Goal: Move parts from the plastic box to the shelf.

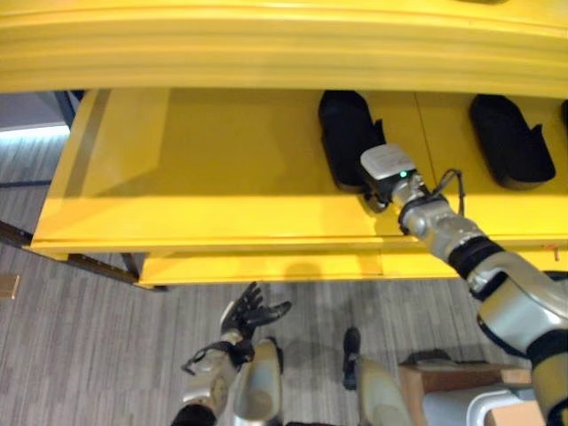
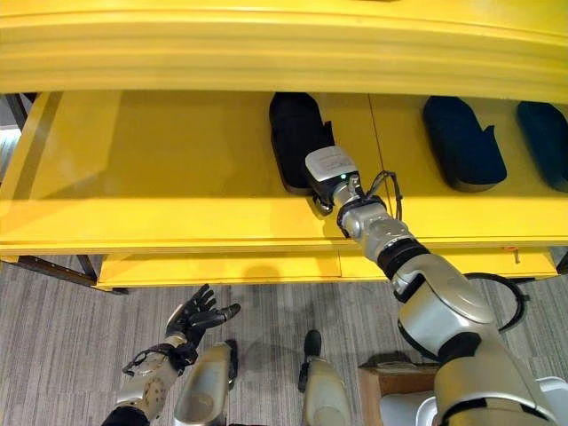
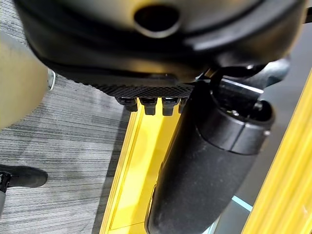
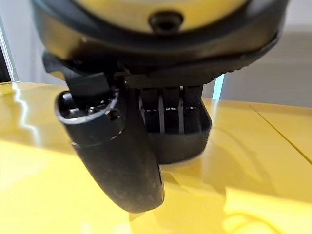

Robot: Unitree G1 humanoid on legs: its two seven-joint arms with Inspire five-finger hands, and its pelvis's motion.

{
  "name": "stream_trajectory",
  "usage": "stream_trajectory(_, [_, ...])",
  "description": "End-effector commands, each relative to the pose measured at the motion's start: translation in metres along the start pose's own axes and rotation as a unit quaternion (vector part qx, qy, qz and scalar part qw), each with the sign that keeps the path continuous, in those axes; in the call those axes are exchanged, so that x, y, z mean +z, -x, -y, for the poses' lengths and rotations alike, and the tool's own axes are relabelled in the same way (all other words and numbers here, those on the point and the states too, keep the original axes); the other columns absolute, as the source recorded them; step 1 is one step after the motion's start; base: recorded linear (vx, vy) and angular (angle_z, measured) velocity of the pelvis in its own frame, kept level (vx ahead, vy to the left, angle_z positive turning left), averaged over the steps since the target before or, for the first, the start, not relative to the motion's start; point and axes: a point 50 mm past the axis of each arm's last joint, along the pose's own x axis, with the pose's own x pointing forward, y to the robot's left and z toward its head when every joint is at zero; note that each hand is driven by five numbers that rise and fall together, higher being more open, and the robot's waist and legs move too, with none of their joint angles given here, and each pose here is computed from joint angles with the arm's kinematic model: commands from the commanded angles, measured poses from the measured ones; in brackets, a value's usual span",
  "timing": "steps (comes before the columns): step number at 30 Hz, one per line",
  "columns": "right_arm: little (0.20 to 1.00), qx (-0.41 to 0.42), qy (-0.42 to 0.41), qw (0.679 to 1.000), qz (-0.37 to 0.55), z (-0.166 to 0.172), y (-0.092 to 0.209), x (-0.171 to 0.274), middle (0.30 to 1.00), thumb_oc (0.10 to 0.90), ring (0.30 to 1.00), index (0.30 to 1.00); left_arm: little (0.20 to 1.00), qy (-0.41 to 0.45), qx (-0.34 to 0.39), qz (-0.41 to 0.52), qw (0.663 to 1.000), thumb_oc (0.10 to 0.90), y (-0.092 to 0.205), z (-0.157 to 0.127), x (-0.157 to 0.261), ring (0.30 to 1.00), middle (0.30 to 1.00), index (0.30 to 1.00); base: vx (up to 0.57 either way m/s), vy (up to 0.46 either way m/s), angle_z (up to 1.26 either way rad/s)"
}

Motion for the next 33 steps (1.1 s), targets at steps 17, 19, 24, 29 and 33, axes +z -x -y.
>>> stream_trajectory(17, [1.000,-0.157,0.007,0.987,0.033,0.083,-0.007,0.008,1.000,0.900,1.000,1.000,1.000,0.037,-0.016,0.079,0.996,0.900,0.006,0.011,0.018,1.000,1.000,1.000,0.00,0.000,0.00])
stream_trajectory(19, [1.000,-0.178,0.005,0.983,0.044,0.092,-0.005,0.011,1.000,0.900,1.000,1.000,1.000,0.036,-0.015,0.079,0.996,0.900,0.006,0.010,0.018,1.000,1.000,1.000,0.00,0.000,0.00])
stream_trajectory(24, [1.000,-0.302,-0.044,0.950,0.071,0.125,0.018,0.018,1.000,0.900,1.000,1.000,1.000,0.030,-0.013,0.077,0.996,0.900,0.007,0.009,0.019,1.000,1.000,1.000,0.00,0.000,0.02])
stream_trajectory(29, [1.000,-0.349,-0.052,0.932,0.078,0.136,0.034,0.019,1.000,0.900,1.000,1.000,1.000,0.026,-0.014,0.073,0.997,0.900,0.007,0.010,0.017,1.000,1.000,1.000,0.00,0.000,-0.01])
stream_trajectory(33, [1.000,-0.369,-0.079,0.922,0.083,0.133,0.045,0.022,1.000,0.900,1.000,1.000,1.000,0.029,-0.014,0.070,0.997,0.900,0.007,0.011,0.014,1.000,1.000,1.000,0.02,0.003,-0.01])
